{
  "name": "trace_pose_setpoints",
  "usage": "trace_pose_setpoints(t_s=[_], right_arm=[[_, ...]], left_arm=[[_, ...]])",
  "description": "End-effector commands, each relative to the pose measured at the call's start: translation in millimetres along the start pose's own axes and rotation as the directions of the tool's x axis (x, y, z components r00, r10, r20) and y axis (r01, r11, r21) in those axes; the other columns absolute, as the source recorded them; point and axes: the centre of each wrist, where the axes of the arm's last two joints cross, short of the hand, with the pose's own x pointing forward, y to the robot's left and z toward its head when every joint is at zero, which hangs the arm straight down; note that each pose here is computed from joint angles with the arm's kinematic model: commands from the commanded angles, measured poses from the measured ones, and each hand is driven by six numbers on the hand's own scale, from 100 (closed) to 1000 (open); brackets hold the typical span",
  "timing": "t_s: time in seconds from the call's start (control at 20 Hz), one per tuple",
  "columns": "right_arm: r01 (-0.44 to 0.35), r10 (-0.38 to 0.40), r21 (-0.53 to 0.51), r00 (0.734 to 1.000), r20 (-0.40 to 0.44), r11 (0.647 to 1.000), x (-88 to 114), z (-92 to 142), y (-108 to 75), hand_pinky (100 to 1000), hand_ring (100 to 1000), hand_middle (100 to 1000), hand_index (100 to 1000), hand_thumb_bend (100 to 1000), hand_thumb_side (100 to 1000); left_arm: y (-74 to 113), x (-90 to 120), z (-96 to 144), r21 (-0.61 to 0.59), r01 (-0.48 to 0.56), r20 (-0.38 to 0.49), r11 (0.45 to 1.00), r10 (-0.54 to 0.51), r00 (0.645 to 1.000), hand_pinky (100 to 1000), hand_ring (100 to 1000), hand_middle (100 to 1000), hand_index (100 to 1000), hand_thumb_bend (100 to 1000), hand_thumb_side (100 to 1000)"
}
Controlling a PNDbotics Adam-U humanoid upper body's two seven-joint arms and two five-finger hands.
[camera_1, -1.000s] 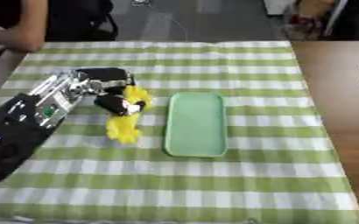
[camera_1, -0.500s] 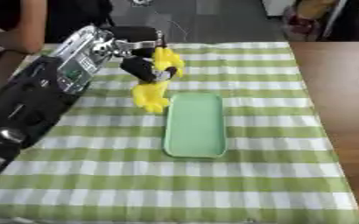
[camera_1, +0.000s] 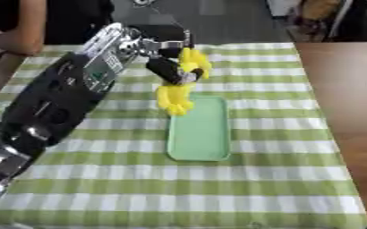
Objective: Pick up objects on the table and place them in the box.
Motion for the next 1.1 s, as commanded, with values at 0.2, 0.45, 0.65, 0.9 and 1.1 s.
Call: trace_pose_setpoints(t_s=[0.2, 0.45, 0.65, 0.9, 1.1], right_arm=[[0.017, -0.016, -0.001, 0.998, 0.057, 1.0, 11, -13, 0.5, 695, 759, 782, 892, 100, 800], [0.022, -0.022, -0.003, 0.998, 0.063, 1.0, 12, -14, 0.9, 695, 759, 782, 891, 100, 800], [0.024, -0.023, -0.003, 0.998, 0.061, 1.0, 12, -14, 1.4, 694, 759, 782, 891, 100, 799], [0.025, -0.024, -0.004, 0.998, 0.061, 1.0, 12, -14, 1.5, 694, 759, 781, 891, 100, 799], [0.024, -0.024, -0.006, 0.998, 0.058, 1.0, 11, -13, 1.5, 694, 759, 781, 891, 100, 799]], left_arm=[[-5.0, 11, -23, 0.015, 0.007, 0.002, 1.0, -0.007, 1.0, 100, 100, 101, 318, 100, 596], [-18.4, 7, -30, 0.012, 0.01, -0.019, 1.0, -0.01, 1.0, 100, 100, 101, 320, 100, 594], [-24.0, 2, -30, 0.012, 0.012, -0.035, 1.0, -0.012, 0.999, 100, 100, 101, 321, 100, 595], [-29.7, 0, -31, 0.011, 0.021, -0.045, 1.0, -0.02, 0.999, 100, 100, 120, 341, 100, 604], [-36.2, -2, -31, 0.039, 0.042, -0.041, 0.998, -0.04, 0.998, 100, 100, 235, 410, 100, 651]])
